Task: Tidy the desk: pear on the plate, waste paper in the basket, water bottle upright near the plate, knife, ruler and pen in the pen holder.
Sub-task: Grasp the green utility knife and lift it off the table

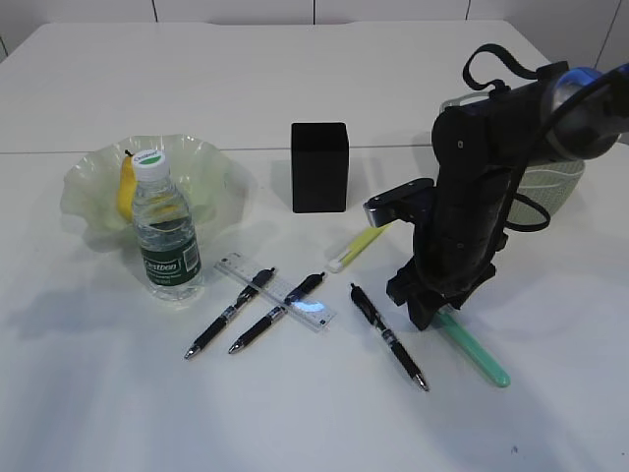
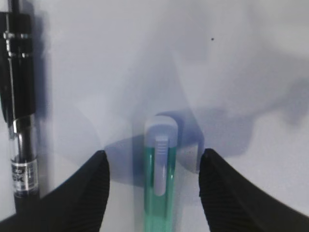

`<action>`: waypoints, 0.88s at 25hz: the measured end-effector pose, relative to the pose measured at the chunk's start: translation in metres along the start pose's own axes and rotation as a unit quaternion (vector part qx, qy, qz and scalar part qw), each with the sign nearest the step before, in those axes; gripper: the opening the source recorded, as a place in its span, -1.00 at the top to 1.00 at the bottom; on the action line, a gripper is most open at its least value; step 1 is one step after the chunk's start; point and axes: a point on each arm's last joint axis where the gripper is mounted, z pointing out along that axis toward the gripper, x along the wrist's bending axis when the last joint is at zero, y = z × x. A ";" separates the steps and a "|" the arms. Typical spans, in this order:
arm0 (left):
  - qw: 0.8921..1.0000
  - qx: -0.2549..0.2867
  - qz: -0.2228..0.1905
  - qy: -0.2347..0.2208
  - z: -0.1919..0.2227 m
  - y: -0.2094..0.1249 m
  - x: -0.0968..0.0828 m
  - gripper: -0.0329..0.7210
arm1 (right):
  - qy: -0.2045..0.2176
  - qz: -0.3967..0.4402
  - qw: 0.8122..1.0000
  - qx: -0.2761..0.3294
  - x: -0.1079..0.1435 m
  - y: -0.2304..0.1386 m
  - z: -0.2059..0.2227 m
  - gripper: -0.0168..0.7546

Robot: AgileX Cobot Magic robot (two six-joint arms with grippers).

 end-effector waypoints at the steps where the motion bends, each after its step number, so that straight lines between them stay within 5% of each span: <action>1: 1.000 0.000 0.000 0.000 0.000 0.000 0.000 -0.41 | 0.000 0.000 1.000 -0.001 0.000 0.000 0.000 -0.18; 10: 1.000 0.000 0.000 0.000 0.000 0.000 0.000 -0.41 | 0.000 0.000 1.000 -0.002 0.000 0.000 0.000 -0.12; 17: 1.000 0.000 0.000 0.000 0.000 0.000 0.000 -0.41 | 0.000 0.000 1.000 -0.003 0.000 0.001 0.000 0.28; 22: 1.000 0.000 0.000 0.000 0.000 0.000 0.000 -0.41 | 0.000 0.000 1.000 -0.004 0.000 0.001 0.000 0.36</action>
